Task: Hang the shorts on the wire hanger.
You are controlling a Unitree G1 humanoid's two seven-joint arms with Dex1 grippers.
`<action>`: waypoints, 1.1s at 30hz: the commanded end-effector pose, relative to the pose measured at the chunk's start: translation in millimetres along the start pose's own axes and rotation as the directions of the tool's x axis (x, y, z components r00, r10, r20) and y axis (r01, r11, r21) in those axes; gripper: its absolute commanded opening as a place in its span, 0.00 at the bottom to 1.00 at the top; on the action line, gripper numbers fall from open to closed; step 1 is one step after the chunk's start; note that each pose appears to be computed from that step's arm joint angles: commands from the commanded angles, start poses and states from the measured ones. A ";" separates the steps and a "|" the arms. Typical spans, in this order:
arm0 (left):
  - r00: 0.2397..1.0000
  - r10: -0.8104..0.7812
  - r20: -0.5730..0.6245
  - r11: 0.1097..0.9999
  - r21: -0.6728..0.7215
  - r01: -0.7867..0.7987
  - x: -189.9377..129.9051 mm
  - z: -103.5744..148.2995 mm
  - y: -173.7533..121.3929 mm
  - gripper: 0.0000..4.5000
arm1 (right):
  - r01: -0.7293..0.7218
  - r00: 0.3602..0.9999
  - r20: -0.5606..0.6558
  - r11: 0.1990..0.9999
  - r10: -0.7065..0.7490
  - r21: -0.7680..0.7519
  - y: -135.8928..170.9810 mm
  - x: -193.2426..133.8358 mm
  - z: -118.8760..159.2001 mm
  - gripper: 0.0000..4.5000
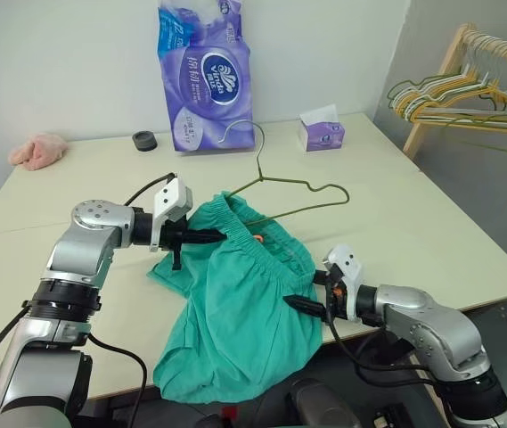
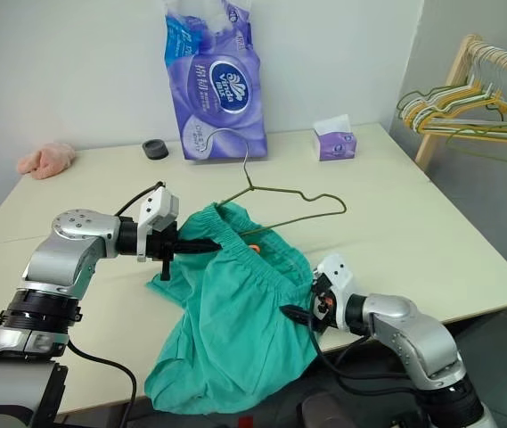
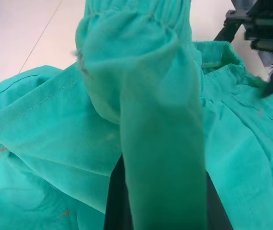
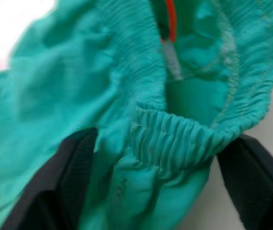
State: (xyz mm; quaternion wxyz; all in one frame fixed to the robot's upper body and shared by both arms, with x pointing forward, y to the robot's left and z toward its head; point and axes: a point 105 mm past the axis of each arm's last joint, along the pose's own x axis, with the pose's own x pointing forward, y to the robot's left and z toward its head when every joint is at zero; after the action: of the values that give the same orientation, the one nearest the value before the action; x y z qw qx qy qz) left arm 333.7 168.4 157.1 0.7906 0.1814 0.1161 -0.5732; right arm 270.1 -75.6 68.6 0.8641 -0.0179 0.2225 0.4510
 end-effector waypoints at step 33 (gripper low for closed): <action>0.998 -0.022 -0.067 1.000 0.006 0.022 -62.8 11.4 -36.4 0.00 | -0.024 0.996 0.081 0.997 0.030 -0.072 -87.5 -67.4 75.6 0.01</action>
State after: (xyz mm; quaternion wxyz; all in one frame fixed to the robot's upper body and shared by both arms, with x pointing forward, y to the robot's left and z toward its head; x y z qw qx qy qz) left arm 278.6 197.9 178.3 0.7775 0.1648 0.1468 -0.5889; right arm 331.4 -151.2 135.1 0.8551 -0.0199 0.1875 0.4830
